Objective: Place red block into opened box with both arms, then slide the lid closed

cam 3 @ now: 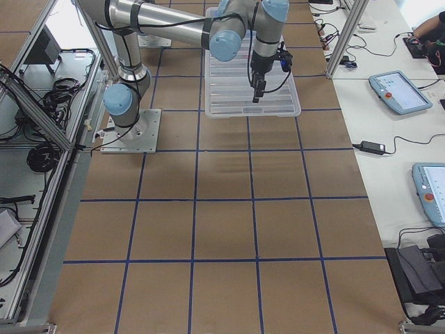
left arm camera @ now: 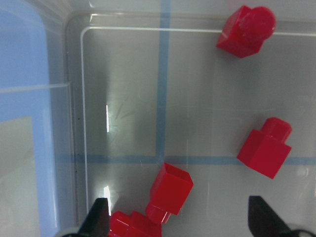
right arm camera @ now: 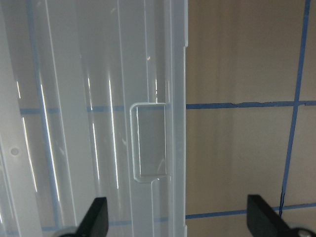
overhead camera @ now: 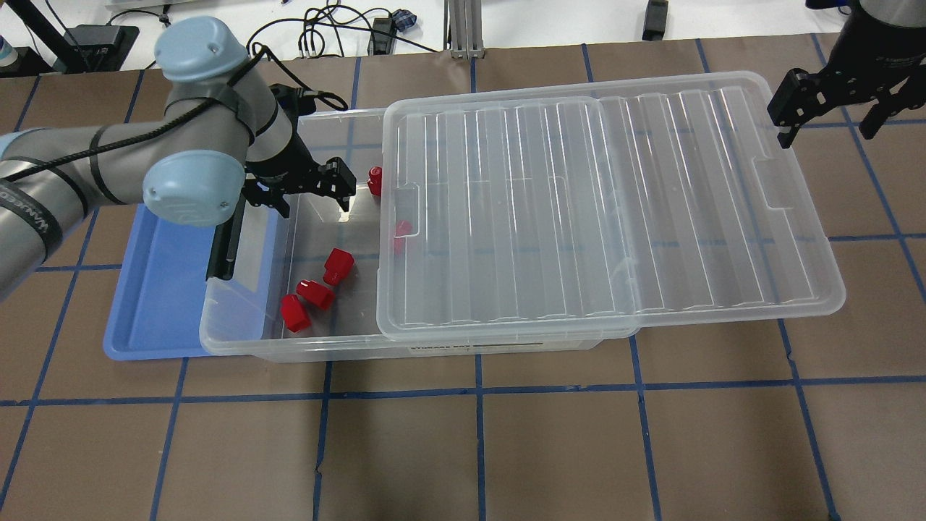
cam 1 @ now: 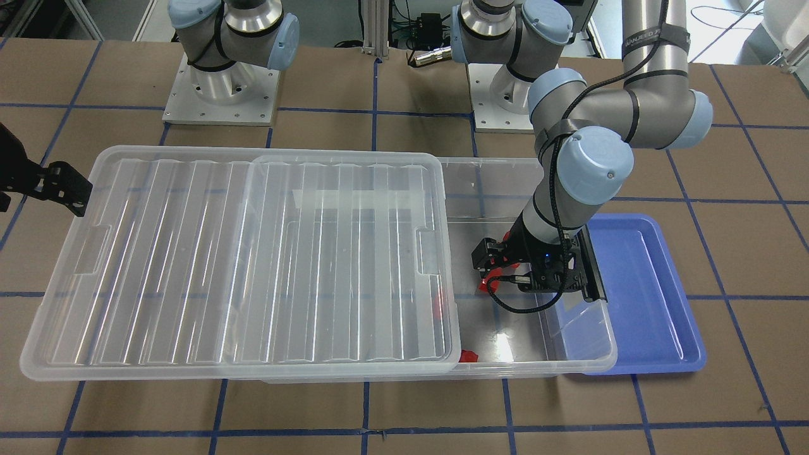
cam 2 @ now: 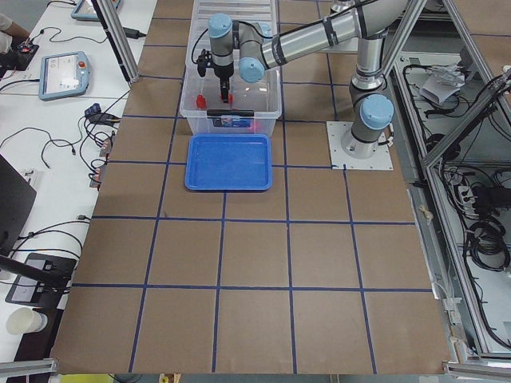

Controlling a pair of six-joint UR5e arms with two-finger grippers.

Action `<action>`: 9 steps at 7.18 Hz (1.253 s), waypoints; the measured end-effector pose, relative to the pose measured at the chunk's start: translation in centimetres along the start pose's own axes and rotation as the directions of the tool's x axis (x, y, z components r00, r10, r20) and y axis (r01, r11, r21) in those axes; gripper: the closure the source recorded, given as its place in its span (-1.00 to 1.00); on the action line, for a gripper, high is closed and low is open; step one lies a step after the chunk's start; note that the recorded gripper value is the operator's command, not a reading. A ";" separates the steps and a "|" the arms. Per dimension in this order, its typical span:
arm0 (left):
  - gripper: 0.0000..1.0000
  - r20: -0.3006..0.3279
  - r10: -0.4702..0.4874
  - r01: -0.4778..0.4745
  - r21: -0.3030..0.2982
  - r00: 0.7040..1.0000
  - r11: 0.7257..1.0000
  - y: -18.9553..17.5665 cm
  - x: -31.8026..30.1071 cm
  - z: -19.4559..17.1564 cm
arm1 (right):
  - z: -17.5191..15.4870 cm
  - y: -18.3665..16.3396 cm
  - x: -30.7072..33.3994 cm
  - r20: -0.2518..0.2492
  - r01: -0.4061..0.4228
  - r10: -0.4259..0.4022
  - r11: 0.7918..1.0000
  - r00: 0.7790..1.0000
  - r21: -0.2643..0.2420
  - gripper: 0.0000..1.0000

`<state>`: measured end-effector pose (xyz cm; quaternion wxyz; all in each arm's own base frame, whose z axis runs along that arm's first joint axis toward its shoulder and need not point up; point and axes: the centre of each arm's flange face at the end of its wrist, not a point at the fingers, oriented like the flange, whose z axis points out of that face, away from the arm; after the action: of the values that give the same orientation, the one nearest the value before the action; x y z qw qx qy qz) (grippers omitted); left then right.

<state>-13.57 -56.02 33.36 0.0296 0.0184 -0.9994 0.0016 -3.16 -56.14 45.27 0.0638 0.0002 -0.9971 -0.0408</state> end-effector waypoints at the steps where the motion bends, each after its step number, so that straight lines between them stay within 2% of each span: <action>1: -1.00 0.001 0.003 -0.003 -0.002 1.000 1.000 0.3 0.3 -3.7 | 0.1 -0.1 0.0 0.000 0.000 0.000 1.000 1.000 0.002 -1.00; 3: -1.00 0.004 0.012 -0.012 0.014 1.000 1.000 1.6 1.0 -12.2 | 0.5 -0.4 0.1 0.001 -0.002 0.002 1.000 1.000 -0.003 -1.00; 5: -1.00 0.012 0.025 -0.025 0.037 1.000 0.999 3.6 1.7 -18.1 | 1.3 -1.1 0.7 -0.004 -0.004 0.004 1.000 1.000 -0.008 -1.00; 7: -1.00 0.060 0.029 -0.032 0.052 0.998 0.998 4.0 1.5 -19.7 | 3.3 -3.0 2.2 -0.018 -0.020 0.020 1.000 1.000 0.011 -1.00; 9: -1.00 0.077 0.038 -0.040 0.031 0.996 0.999 4.5 1.4 -18.6 | 6.1 -4.3 6.7 -0.019 -0.043 0.044 0.999 0.999 0.017 -1.00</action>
<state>-14.06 -51.48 52.00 -0.0088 -0.0006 -0.9998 0.0176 -10.58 -59.96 39.71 0.0741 -0.0206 -0.9965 -0.0312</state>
